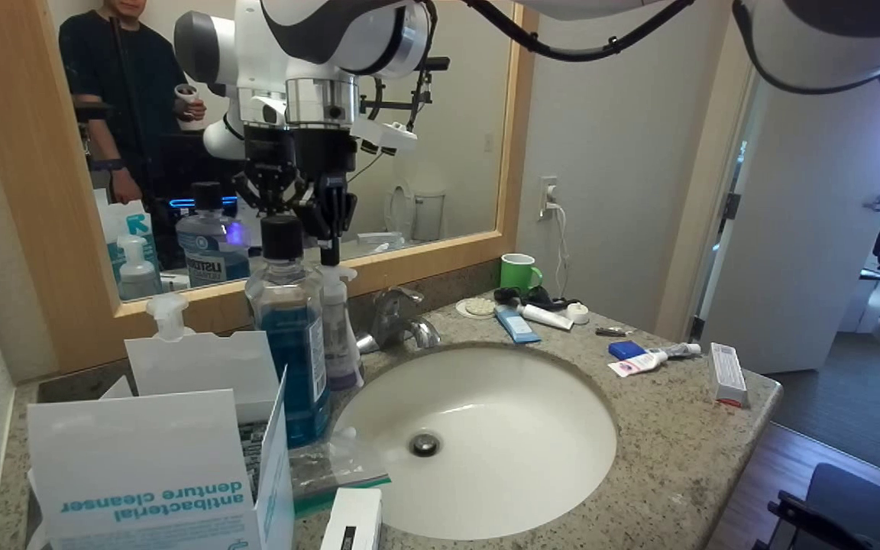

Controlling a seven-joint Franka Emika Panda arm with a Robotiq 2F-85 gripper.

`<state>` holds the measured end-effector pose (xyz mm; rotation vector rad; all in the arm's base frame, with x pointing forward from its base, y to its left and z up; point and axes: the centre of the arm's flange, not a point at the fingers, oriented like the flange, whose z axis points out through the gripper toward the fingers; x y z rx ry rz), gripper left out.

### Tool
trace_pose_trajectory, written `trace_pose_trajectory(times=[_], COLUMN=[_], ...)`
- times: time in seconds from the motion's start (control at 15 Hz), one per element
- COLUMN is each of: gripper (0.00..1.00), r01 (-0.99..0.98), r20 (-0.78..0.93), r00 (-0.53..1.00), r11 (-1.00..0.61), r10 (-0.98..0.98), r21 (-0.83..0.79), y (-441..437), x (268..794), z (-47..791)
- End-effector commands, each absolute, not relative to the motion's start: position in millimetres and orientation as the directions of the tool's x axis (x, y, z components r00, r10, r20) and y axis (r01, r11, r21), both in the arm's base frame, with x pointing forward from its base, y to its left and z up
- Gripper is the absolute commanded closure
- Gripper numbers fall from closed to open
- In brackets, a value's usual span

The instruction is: Push the top of the bottle on the left of the tap

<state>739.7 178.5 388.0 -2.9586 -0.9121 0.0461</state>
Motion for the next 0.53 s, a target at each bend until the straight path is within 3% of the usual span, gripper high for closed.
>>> trace_pose_trajectory(times=[0.0, 0.47], gripper=[0.98, 0.98], r01=[0.593, 0.583], r20=[-0.046, -0.032], r00=[0.803, 0.812], r11=[-0.804, -0.813], r10=[0.594, 0.583], r21=[-0.047, -0.018], y=[184.3, 173.9], x=[723.9, 717.8], z=[385.5, 398.5])
